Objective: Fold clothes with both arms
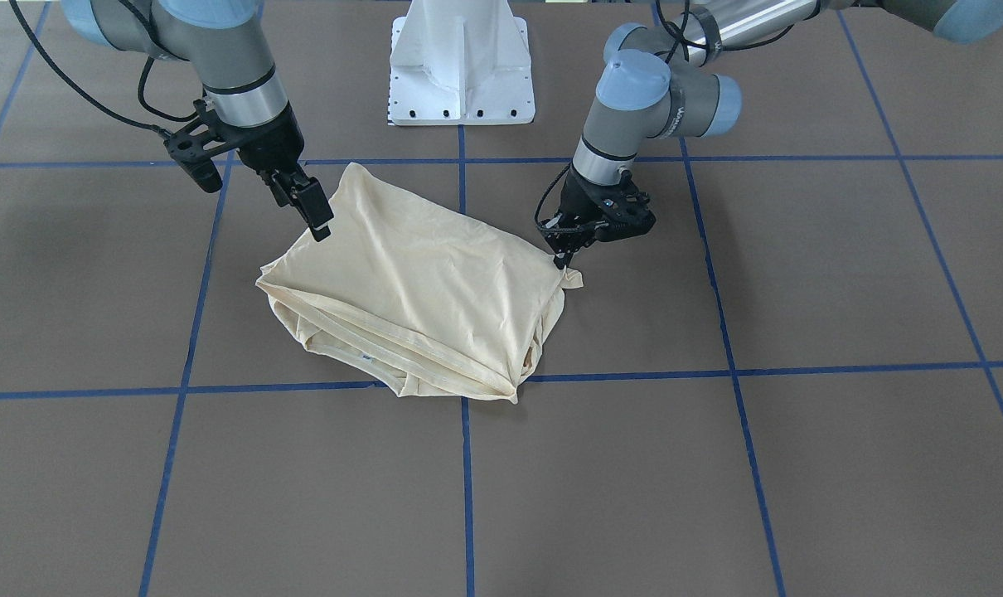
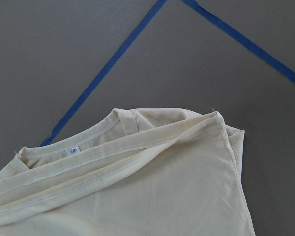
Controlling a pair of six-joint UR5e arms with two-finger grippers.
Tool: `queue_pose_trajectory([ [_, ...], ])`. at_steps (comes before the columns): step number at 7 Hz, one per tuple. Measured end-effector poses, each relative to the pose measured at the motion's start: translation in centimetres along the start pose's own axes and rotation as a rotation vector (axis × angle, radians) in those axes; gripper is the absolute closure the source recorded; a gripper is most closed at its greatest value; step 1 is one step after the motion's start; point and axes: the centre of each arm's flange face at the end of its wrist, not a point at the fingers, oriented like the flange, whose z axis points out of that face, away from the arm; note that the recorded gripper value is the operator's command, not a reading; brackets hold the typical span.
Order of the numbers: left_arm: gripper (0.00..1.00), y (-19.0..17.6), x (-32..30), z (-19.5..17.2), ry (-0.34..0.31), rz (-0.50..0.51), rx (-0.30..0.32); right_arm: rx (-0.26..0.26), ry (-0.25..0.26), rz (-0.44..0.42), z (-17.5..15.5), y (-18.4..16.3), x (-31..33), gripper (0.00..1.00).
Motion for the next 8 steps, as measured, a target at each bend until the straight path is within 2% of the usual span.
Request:
queue_pose_trajectory([
  [2,1.00,-1.2,0.0,-0.6,0.003,0.014,0.016,0.001,0.000,0.001,0.0,-0.1,0.0,0.00],
  [3,1.00,-3.6,0.0,-1.2,0.003,0.048,0.048,0.002,-0.001,0.002,-0.1,-0.1,0.0,0.00],
  [5,1.00,-11.0,-0.4,-1.5,-0.027,0.152,0.144,0.007,-0.005,0.005,-0.2,-0.4,-0.1,0.00],
  [7,0.96,-18.3,1.6,1.3,-0.034,0.197,0.222,0.022,-0.011,0.017,-0.6,-1.5,-0.5,0.00],
  [8,0.69,-21.6,2.6,3.2,-0.019,0.219,0.257,0.031,-0.013,0.023,-0.7,-2.0,-0.6,0.00],
])
